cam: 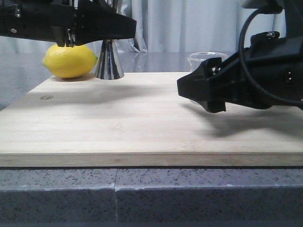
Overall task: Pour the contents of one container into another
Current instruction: 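Reach the right gripper to the glass beaker and grasp it, then lift the beaker with the right gripper toward the held jigger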
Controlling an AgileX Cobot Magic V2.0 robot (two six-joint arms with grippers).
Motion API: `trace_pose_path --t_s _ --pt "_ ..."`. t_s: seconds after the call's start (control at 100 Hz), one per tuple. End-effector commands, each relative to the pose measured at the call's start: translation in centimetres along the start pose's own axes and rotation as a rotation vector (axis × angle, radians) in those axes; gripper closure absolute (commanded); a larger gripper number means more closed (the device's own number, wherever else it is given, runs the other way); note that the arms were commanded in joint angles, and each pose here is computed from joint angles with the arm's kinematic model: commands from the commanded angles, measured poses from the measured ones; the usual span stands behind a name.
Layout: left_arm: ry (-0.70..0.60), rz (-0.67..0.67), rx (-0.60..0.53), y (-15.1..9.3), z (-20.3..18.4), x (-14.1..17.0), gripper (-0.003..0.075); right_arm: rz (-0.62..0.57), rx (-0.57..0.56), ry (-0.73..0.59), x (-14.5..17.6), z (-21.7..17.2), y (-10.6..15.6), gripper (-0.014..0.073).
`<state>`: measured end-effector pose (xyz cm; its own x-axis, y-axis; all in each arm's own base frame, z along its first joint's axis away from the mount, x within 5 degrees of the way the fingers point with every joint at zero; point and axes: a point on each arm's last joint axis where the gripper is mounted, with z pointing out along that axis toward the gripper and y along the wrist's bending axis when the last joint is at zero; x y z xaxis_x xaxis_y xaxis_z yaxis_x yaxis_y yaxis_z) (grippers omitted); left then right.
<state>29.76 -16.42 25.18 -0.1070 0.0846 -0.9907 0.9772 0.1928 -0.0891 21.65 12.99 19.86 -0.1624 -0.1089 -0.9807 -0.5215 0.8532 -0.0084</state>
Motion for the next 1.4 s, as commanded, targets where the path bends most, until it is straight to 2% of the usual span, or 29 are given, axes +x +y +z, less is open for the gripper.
trace_pose_path --t_s 0.0,0.08,0.15,0.44,0.61,0.93,1.05,1.19,1.39 --pt "-0.151 0.037 0.052 -1.1 -0.3 -3.4 0.0500 0.003 0.007 -0.119 -1.9 0.1 -0.1 0.0170" --pt "-0.151 0.037 0.052 -1.1 -0.3 -3.4 0.0500 0.003 0.007 -0.118 -1.9 0.1 -0.1 0.0246" --pt "-0.151 0.037 0.052 -1.1 -0.3 -3.4 0.0500 0.003 0.007 -0.113 -1.9 0.1 -0.1 0.0279" --pt "-0.151 0.037 0.052 -1.1 -0.3 -3.4 0.0500 0.003 0.008 -0.082 -2.8 -0.1 -0.1 0.0283" --pt "-0.151 0.037 0.052 -1.1 -0.3 -3.4 0.0500 0.002 0.028 -0.035 -6.1 -0.2 -0.7 0.0283" --pt "-0.151 0.037 0.052 -1.1 -0.3 -3.4 0.0500 -0.110 0.031 0.101 -13.6 0.0 -1.0 0.0283" --pt "-0.151 0.037 0.052 -1.1 -0.3 -3.4 0.0500 -0.156 0.044 0.113 -16.6 -0.2 -1.0 0.0283" --pt "-0.151 0.037 0.052 -1.1 -0.3 -3.4 0.0500 -0.234 0.035 0.124 -19.1 -0.2 -0.2 0.0283" --pt "-0.151 0.037 0.052 -1.1 -0.3 -3.4 0.0500 -0.364 -0.020 0.181 -21.1 0.7 1.8 0.0283"
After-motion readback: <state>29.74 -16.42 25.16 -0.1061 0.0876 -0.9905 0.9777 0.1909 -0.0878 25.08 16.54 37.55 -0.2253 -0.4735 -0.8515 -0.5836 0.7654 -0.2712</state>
